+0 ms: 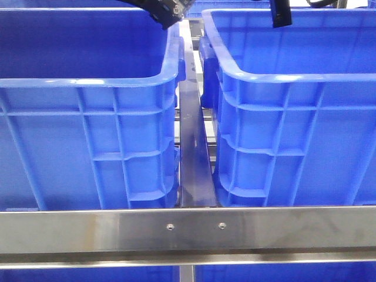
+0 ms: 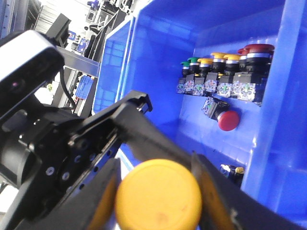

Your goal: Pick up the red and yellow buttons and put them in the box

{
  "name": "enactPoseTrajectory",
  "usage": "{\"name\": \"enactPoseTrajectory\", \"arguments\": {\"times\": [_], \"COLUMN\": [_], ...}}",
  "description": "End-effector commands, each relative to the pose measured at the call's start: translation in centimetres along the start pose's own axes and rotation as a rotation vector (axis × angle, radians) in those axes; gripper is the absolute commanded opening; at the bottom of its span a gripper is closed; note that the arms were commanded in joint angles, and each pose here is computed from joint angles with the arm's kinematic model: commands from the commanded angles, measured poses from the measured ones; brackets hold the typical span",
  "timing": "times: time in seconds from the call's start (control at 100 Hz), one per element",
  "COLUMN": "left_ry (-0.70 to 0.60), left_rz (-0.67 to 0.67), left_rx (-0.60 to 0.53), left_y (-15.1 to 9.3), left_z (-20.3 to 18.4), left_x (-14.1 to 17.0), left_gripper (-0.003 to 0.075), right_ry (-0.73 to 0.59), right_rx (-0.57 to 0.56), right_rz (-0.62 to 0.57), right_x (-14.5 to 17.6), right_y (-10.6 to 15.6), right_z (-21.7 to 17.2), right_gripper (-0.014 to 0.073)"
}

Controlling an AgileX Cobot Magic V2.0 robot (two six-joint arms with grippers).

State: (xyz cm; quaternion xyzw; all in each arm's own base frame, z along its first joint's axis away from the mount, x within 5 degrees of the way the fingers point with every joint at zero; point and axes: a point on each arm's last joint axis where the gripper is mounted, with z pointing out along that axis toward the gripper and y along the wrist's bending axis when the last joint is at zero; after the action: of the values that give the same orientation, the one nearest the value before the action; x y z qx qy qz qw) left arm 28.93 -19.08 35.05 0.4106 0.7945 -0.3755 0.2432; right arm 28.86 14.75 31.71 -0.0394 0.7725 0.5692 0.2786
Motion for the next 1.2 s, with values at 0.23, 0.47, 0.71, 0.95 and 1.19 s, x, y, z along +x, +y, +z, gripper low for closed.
{"name": "enactPoseTrajectory", "arguments": {"times": [0.23,0.47,0.71,0.95,1.19], "left_ry": [-0.089,-0.084,-0.080,-0.058,-0.057], "left_rz": [0.025,0.026,0.026,0.027,0.027], "left_rx": [0.034,0.040,0.043,0.065,0.066], "left_y": [-2.2,-2.2,-2.2,-2.4,-2.4], "left_z": [-1.7,-1.7,-1.7,-1.7,-1.7], "left_x": [-1.3,-1.2,-1.2,-1.0,-1.0], "left_gripper": [0.0586,0.0586,0.0586,0.0586,0.0586], "right_ry": [-0.061,-0.213,-0.369,-0.456,-0.438], "right_rx": [-0.107,-0.014,0.173,0.455,0.644], "right_rz": [-0.041,-0.088,-0.253,-0.487,-0.610], "right_x": [-1.7,-4.5,-6.6,-7.7,-8.2], "right_y": [2.2,0.2,-2.0,-3.4,-5.4], "right_z": [-2.5,-7.3,-10.3,-10.8,-10.2], "right_gripper": [0.0258,0.0258,0.0256,0.0256,0.0256]}}
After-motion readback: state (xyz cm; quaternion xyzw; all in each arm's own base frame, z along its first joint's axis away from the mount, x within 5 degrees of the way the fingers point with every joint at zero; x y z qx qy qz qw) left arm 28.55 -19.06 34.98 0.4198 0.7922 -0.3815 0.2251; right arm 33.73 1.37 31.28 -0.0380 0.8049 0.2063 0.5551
